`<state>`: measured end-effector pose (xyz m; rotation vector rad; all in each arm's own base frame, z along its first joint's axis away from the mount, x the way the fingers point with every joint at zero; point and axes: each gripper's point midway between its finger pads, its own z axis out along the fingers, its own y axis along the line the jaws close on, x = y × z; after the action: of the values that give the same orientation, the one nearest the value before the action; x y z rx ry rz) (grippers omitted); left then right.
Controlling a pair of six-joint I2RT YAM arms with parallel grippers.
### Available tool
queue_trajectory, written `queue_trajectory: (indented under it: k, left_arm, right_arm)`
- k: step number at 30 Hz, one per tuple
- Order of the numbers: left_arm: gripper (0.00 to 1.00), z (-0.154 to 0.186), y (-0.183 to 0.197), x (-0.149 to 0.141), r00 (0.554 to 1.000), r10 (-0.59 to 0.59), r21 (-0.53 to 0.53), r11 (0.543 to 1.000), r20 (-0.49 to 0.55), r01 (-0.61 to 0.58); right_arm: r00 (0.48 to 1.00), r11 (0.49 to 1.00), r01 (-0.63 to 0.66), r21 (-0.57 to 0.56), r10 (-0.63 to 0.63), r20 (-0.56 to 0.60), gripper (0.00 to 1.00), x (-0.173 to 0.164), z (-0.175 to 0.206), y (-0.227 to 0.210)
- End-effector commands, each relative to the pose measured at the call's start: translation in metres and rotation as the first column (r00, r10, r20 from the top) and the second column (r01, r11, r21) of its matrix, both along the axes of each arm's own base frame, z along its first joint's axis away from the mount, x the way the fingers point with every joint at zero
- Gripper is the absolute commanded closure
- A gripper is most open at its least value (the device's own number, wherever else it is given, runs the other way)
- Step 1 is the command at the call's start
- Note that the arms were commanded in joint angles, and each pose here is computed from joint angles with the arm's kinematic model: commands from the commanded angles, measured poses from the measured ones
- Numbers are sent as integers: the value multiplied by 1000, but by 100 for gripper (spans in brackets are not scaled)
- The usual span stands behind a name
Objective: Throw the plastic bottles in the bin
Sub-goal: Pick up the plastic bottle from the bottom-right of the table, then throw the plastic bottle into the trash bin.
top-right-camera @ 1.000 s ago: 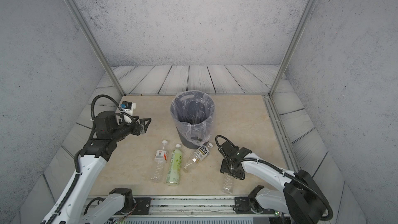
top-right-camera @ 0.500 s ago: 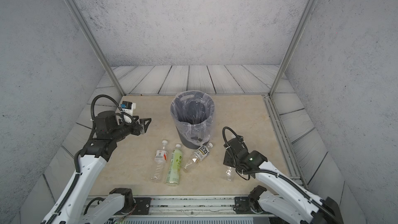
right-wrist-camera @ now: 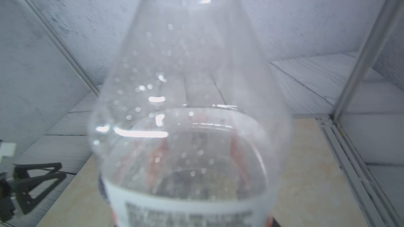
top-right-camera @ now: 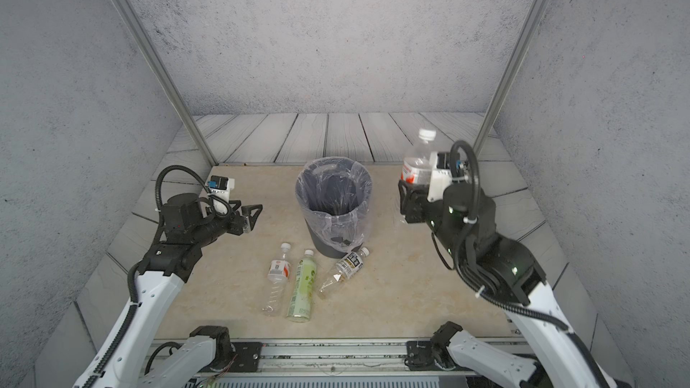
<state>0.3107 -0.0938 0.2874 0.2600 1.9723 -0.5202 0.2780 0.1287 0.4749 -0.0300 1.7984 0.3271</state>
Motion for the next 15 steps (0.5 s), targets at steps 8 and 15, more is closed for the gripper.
queue_trajectory:
  k: [8,15]
  left_arm:
    - [21,8,-2,-5,999,9,-35,999,36,-8]
    - [21,10,-8,-3,999,-20,-57,998,28,22]
  right_arm:
    - [880,936,-345,-72,296,-371,14,78,-105,137]
    - [965,979,-157,-132,124,-230,0,58,-76,74]
